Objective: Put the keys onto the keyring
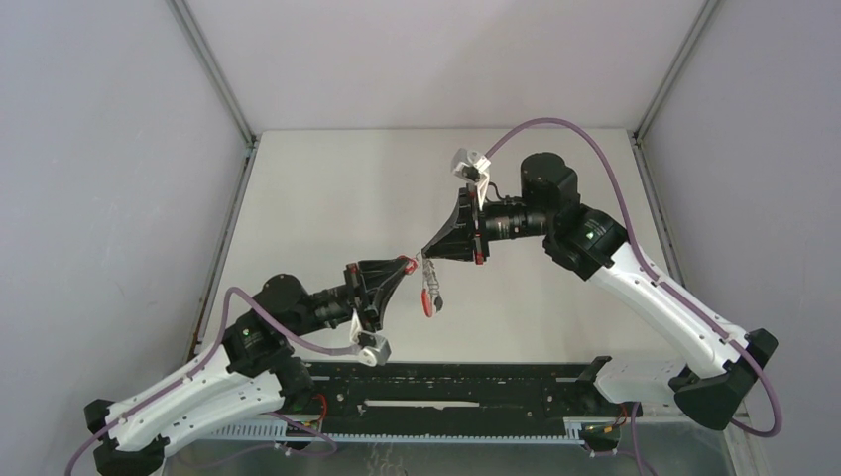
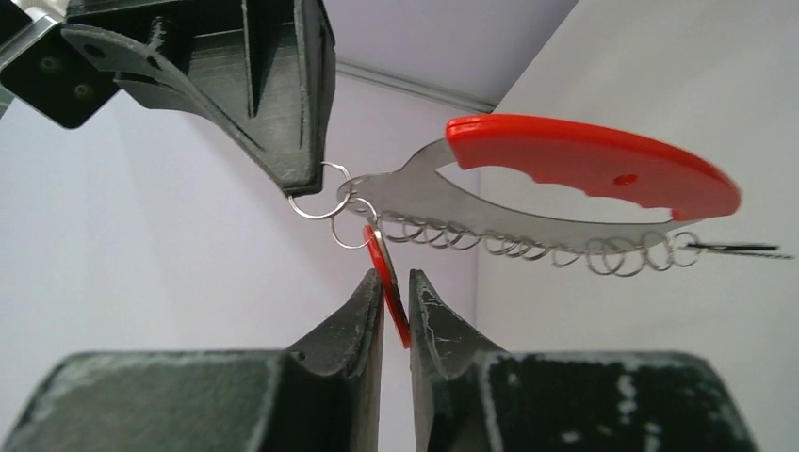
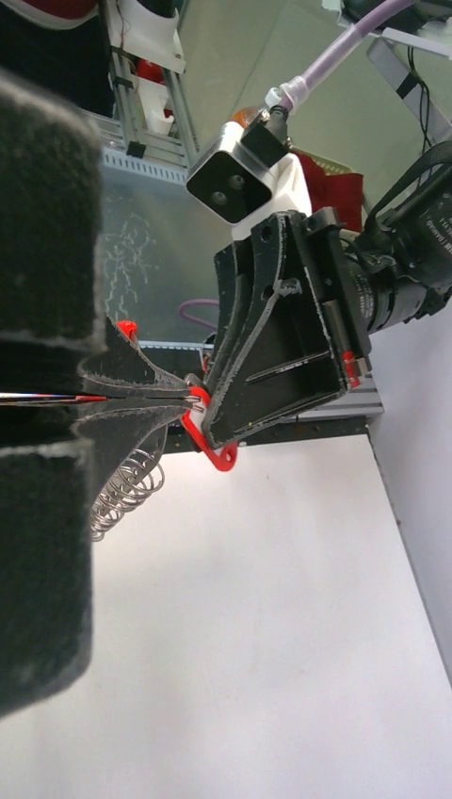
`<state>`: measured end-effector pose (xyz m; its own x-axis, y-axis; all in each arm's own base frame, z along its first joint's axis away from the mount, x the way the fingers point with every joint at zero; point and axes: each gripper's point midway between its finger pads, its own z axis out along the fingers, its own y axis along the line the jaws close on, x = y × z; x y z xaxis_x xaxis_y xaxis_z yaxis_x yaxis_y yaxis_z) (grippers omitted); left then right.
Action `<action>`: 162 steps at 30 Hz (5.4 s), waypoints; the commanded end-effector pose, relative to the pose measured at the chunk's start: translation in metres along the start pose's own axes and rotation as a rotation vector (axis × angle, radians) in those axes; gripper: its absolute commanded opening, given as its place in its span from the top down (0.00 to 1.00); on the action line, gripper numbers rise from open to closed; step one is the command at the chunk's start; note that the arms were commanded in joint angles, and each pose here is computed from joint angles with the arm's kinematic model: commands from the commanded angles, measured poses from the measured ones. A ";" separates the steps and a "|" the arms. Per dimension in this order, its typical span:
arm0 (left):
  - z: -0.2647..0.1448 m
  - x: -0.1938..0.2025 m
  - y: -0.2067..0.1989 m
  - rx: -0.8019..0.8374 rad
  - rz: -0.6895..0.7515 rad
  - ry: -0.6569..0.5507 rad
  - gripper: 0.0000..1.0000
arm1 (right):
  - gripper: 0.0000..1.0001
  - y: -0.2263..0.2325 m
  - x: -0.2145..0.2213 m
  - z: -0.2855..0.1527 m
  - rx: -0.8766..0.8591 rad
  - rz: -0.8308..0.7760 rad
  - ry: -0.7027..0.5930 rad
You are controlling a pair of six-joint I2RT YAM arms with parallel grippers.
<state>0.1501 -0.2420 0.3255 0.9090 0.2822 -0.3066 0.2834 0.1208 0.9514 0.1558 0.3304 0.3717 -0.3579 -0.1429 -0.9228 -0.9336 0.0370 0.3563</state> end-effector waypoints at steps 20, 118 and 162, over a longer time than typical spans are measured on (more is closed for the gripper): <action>-0.009 -0.017 0.013 0.002 -0.366 -0.012 0.31 | 1.00 0.028 -0.051 -0.035 0.018 -0.301 -0.372; 0.013 -0.037 0.042 0.115 -1.077 -0.091 1.00 | 1.00 0.057 -0.023 -0.010 -0.182 -0.405 -0.375; -0.003 -0.030 0.037 0.337 -0.893 0.094 1.00 | 0.67 0.013 0.006 0.021 0.023 -0.442 0.249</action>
<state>0.1356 -0.2431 0.3350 0.2133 0.3654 -0.9061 0.9671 0.0528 0.2490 0.1366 0.3408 0.3505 0.0258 -0.4245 -0.9051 -0.9984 -0.0563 -0.0021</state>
